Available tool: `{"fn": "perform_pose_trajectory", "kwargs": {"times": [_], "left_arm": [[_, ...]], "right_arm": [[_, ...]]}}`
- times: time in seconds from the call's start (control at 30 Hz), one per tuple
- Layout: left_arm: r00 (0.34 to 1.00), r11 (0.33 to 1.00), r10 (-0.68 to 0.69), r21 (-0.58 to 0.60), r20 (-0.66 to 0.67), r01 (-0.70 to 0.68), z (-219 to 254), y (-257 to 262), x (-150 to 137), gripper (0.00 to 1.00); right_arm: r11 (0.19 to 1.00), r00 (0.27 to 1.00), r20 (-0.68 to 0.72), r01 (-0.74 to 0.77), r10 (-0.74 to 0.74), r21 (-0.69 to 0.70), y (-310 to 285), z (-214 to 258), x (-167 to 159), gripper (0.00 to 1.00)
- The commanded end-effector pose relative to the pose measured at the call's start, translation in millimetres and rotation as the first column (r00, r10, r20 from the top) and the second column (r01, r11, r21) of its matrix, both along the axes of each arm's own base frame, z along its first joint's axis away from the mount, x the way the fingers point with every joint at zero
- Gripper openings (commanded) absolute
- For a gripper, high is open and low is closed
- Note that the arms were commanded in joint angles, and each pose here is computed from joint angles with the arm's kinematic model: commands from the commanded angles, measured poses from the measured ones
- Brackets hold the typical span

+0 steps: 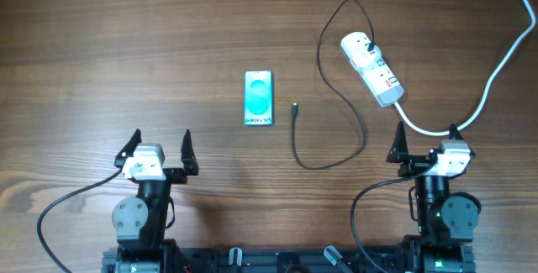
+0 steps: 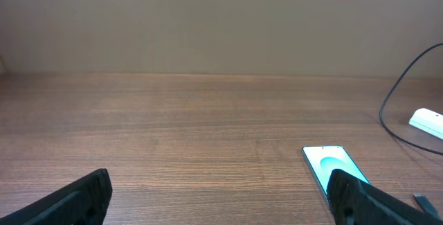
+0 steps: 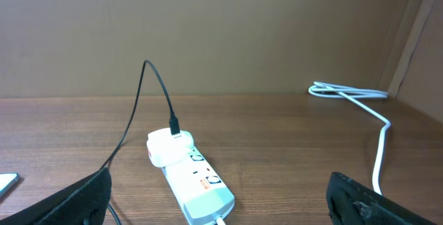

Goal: Plug charger to phone and switch on socket

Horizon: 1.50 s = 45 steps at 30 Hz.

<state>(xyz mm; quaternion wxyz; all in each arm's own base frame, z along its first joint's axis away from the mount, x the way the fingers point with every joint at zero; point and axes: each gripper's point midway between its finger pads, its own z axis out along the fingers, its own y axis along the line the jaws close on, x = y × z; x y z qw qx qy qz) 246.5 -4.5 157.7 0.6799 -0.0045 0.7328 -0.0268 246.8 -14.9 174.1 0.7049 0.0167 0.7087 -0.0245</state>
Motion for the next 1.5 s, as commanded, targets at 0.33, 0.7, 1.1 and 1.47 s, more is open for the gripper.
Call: {"fn": "perform_pose_trajectory", "kwargs": {"times": [0.33, 0.7, 1.1, 1.47], "left_arm": [[1.0, 1.0, 0.02, 0.023, -0.01, -0.02, -3.4, 4.4, 0.0, 1.0], [1.0, 1.0, 0.02, 0.023, -0.01, -0.02, -3.4, 4.4, 0.0, 1.0], [1.0, 1.0, 0.021, 0.023, -0.01, -0.021, -3.4, 4.5, 0.0, 1.0], [0.942, 0.84, -0.248, -0.434, 0.228, 0.326, 61.9, -47.2, -11.8, 1.0]], "right_arm": [[1.0, 1.0, 0.0, 0.01, -0.01, 0.014, -2.1, -0.6, 0.3, 1.0], [1.0, 1.0, 0.0, 0.01, -0.01, 0.015, -2.2, -0.6, 0.3, 1.0], [1.0, 1.0, 0.0, 0.01, -0.01, 0.014, -2.2, -0.6, 0.3, 1.0], [1.0, 1.0, 0.0, 0.01, -0.01, 0.014, -2.2, -0.6, 0.3, 1.0]]}}
